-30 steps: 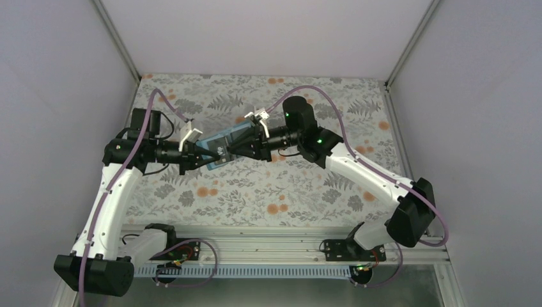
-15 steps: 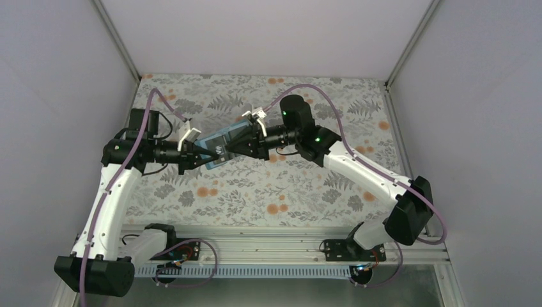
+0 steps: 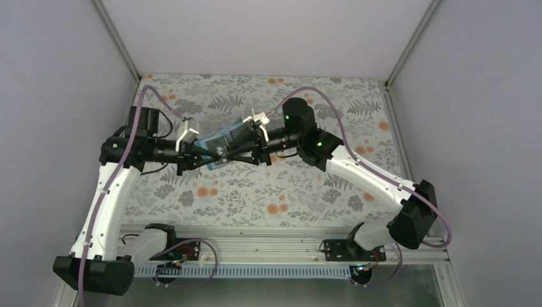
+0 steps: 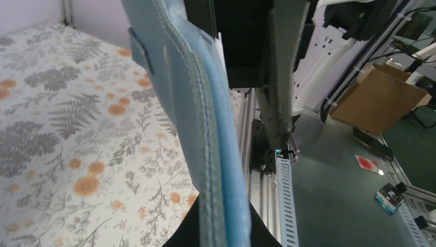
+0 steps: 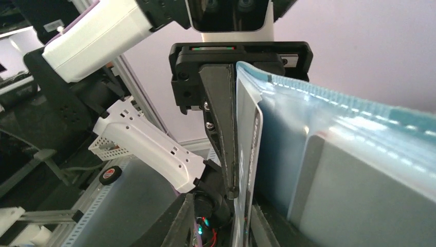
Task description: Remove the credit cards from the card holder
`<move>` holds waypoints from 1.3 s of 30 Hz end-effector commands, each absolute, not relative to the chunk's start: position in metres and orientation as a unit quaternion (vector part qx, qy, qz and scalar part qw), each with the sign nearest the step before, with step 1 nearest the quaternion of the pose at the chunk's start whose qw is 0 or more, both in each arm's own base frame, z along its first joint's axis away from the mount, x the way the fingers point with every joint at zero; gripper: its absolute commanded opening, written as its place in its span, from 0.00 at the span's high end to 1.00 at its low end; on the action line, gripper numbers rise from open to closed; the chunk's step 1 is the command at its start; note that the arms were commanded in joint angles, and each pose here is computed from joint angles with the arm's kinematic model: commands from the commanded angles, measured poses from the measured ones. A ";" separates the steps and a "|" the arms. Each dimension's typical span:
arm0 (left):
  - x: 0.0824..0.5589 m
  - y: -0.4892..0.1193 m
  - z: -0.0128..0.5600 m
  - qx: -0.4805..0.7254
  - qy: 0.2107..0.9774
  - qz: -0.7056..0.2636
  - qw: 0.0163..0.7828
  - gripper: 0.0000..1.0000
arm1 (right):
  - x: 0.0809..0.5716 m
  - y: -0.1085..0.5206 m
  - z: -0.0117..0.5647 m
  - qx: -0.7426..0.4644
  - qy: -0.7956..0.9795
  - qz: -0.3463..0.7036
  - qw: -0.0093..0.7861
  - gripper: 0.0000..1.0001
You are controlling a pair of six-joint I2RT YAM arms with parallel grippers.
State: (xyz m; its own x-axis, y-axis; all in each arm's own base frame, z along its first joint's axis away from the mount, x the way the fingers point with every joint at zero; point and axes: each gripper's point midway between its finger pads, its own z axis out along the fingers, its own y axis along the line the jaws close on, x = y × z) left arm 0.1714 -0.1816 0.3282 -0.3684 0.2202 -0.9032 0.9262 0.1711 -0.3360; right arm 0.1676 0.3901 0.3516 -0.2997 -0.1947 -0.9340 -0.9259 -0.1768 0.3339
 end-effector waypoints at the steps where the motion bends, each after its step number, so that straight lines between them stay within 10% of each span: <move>1: 0.154 -0.187 0.364 0.461 0.602 -0.518 0.396 0.98 | 0.160 0.384 0.377 -0.512 0.523 0.598 0.327 0.74; 13: 0.159 -0.186 0.352 0.454 0.620 -0.506 0.391 0.98 | 0.159 0.372 0.374 -0.502 0.548 0.577 0.339 0.94; 25: 0.165 -0.186 0.349 0.448 0.631 -0.500 0.389 0.98 | 0.162 0.387 0.371 -0.505 0.551 0.577 0.329 0.82; 39: 0.169 -0.185 0.348 0.440 0.640 -0.495 0.389 0.92 | 0.164 0.383 0.390 -0.502 0.549 0.563 0.360 0.96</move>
State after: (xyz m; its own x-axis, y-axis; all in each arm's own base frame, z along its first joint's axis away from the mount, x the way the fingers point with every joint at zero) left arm 0.1693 -0.1835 0.3415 -0.3463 0.1980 -0.9170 0.9356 0.1448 -0.3220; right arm 0.1710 0.3858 0.3625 -0.3019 -0.1967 -0.9328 -0.9348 -0.1313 0.3302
